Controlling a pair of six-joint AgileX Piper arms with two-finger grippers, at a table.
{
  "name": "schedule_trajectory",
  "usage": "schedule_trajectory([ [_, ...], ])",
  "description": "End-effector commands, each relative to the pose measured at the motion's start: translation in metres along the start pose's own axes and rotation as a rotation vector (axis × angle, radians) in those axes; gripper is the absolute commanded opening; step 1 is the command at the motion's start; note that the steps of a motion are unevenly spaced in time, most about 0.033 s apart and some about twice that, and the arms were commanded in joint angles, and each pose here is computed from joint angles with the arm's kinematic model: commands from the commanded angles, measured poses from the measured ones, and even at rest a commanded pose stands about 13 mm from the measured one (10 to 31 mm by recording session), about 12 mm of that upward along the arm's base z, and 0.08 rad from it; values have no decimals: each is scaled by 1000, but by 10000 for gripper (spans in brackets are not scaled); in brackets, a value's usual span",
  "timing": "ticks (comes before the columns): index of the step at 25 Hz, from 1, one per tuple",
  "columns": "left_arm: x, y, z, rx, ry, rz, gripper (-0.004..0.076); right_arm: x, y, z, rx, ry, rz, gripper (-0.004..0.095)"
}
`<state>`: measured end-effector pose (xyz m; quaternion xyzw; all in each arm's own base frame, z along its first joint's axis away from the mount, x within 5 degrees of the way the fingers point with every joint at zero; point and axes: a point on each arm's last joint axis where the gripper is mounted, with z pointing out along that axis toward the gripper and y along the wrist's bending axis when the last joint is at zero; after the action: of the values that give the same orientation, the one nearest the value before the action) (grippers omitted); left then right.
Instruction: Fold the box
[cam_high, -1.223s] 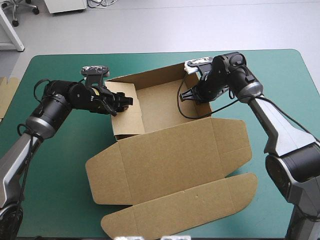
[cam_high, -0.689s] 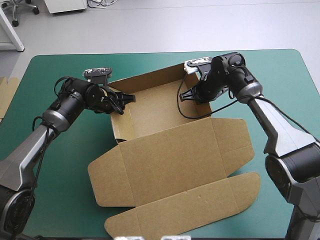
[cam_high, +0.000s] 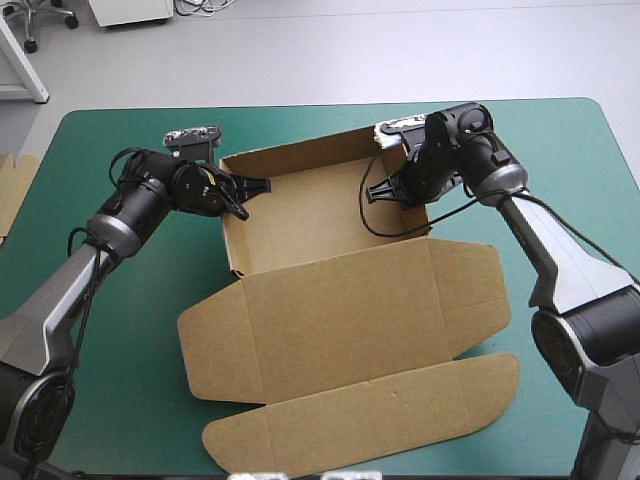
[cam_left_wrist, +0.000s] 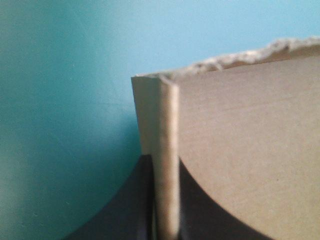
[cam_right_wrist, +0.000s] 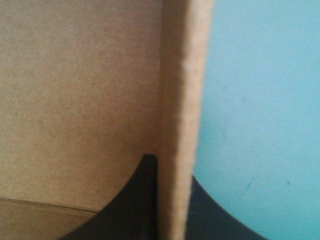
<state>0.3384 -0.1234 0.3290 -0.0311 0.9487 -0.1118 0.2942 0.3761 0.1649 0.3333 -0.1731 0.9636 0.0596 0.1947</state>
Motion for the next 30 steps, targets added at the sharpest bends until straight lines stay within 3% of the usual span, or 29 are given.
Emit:
schedule_trajectory([
  [1,-29,-13,-42,60,-202,47,-10,0,12,-26,-23,-50,-18,-11],
  [6,-45,-14,-42,-37,-162,132,-10,2,33,-17,20,-34,-47,-11],
  [20,-38,-6,16,-174,73,280,-10,0,34,13,-27,39,69,-11],
  [25,-34,-4,45,-191,126,289,-10,-4,1,17,-39,47,166,-13],
  [30,-32,-5,65,-178,138,287,-10,-4,-11,28,-1,67,157,-13],
])
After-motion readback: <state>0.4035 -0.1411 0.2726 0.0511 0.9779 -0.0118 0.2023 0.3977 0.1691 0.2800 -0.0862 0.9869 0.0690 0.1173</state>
